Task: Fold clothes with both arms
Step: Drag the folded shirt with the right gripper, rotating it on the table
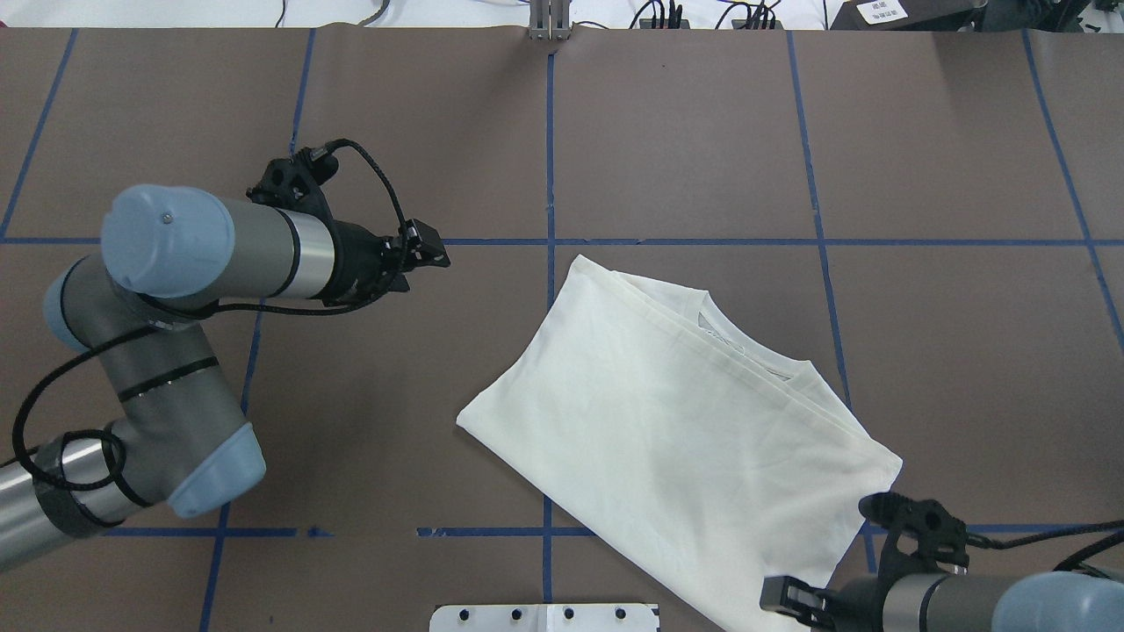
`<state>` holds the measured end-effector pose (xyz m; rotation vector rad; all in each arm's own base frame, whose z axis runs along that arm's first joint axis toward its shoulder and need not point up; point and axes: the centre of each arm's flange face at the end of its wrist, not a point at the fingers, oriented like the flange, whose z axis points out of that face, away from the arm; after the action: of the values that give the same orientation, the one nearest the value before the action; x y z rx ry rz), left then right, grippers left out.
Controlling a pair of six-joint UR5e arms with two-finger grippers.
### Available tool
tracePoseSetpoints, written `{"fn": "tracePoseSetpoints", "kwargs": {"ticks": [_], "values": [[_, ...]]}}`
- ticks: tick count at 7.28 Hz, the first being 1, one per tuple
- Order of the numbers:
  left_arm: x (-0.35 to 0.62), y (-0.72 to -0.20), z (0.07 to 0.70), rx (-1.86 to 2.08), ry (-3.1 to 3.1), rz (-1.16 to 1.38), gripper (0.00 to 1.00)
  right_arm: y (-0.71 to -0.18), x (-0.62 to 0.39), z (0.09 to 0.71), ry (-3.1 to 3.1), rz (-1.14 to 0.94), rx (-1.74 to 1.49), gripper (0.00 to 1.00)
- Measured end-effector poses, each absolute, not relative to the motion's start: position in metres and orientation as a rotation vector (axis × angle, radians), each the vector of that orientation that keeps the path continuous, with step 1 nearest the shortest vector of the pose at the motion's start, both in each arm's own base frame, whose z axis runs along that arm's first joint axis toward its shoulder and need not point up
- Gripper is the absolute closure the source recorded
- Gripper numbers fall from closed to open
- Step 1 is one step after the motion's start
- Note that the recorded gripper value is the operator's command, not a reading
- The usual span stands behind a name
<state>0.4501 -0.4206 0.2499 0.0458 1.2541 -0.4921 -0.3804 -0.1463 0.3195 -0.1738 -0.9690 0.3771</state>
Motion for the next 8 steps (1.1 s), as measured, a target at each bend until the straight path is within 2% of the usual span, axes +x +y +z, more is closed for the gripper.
{"fn": "tracePoseSetpoints", "kwargs": {"ticks": [2, 3, 8], "values": [[0.519, -0.345, 0.257, -0.061, 1.122, -0.522, 0.28, -0.221, -0.39, 0.299, -1.043, 0.533, -0.09, 0.0], [0.538, -0.323, 0.262, -0.068, 1.082, -0.514, 0.3, -0.244, -0.392, 0.301, -1.043, 0.576, -0.064, 0.0], [0.567, -0.305, 0.275, -0.072, 1.025, -0.493, 0.4, -0.265, -0.401, 0.314, -1.018, 0.618, -0.033, 0.0]]}}
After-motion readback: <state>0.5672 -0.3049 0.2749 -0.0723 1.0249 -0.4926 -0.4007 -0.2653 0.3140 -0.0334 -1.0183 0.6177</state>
